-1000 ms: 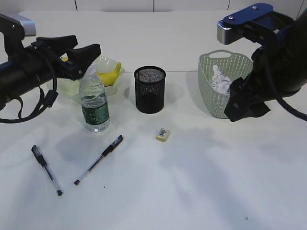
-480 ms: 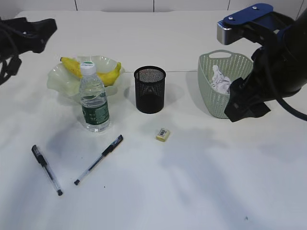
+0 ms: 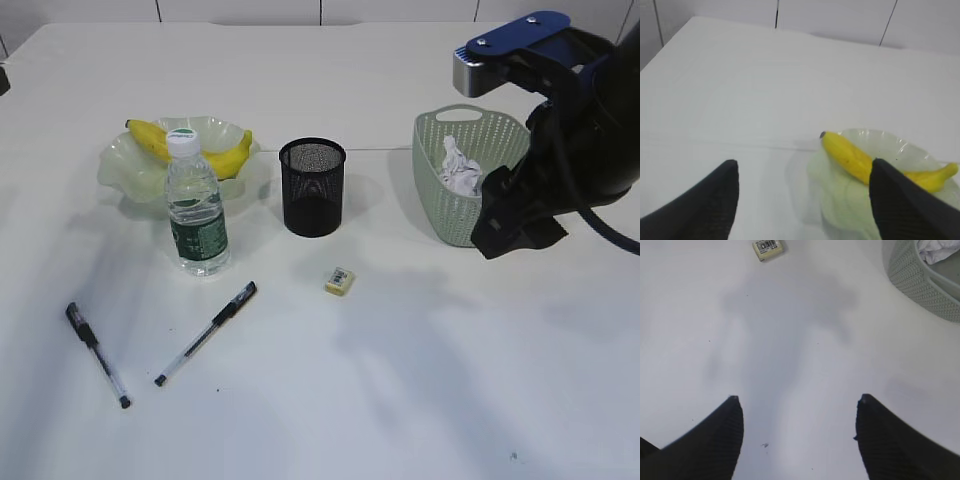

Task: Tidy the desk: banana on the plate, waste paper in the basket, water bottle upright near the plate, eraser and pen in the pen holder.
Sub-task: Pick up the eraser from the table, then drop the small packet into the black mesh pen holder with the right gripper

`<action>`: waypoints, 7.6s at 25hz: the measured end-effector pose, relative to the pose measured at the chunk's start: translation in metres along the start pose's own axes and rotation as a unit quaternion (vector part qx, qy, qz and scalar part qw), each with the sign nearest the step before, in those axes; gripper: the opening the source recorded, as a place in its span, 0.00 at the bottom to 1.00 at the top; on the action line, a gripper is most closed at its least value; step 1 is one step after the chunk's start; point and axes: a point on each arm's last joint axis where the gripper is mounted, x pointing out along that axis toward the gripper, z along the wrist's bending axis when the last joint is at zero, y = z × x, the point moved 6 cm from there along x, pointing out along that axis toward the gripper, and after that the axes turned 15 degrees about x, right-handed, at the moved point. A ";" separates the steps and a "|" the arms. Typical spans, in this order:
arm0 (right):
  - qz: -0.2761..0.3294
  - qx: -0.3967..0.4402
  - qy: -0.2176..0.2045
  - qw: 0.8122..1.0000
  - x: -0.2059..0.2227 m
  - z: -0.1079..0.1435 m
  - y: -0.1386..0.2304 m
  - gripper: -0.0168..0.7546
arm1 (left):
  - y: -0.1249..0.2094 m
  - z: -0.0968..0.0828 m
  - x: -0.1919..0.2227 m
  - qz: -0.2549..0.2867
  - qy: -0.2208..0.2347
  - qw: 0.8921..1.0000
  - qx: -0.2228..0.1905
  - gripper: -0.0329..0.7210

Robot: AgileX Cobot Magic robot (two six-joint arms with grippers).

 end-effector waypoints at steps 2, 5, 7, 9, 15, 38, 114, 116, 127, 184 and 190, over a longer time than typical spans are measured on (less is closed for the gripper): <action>0.000 0.000 0.000 1.000 0.000 0.000 0.000 0.70 | 0.001 0.003 -0.007 0.031 -0.012 0.999 0.011 0.80; 0.000 0.000 0.000 1.000 0.000 0.000 0.000 0.70 | 0.006 0.004 -0.019 0.084 -0.028 0.996 0.027 0.80; 0.001 0.000 0.000 1.000 0.000 0.000 0.000 0.70 | 0.010 0.001 -0.027 0.122 -0.036 0.991 0.034 0.80; 0.001 0.000 0.000 1.000 0.000 0.000 0.000 0.70 | 0.013 -0.003 -0.035 0.153 -0.041 0.987 0.040 0.80; 0.002 0.002 -0.003 1.000 0.000 0.001 0.001 0.70 | 0.030 -0.020 -0.056 0.250 -0.048 0.965 0.055 0.77; -0.017 0.001 -0.005 1.000 0.007 0.002 -0.020 0.66 | 0.058 -0.074 -0.123 0.534 0.108 0.839 -0.010 0.75; 0.139 -0.185 -0.024 0.973 0.211 0.050 -0.110 0.62 | 0.060 -0.075 -0.130 0.553 0.116 0.825 -0.013 0.66; 0.143 -0.185 -0.024 0.972 0.214 0.050 -0.109 0.62 | 0.060 -0.075 -0.130 0.553 0.116 0.825 -0.013 0.66; 0.162 -0.185 -0.025 0.969 0.231 0.050 -0.100 0.62 | 0.060 -0.075 -0.130 0.553 0.116 0.825 -0.013 0.65; -0.054 -0.112 -0.023 0.992 0.114 0.057 -0.173 0.40 | 0.060 -0.075 -0.131 0.557 0.116 0.822 -0.013 0.64; -0.132 -0.088 -0.013 0.987 0.110 0.056 -0.196 0.39 | 0.060 -0.075 -0.131 0.557 0.116 0.822 -0.013 0.64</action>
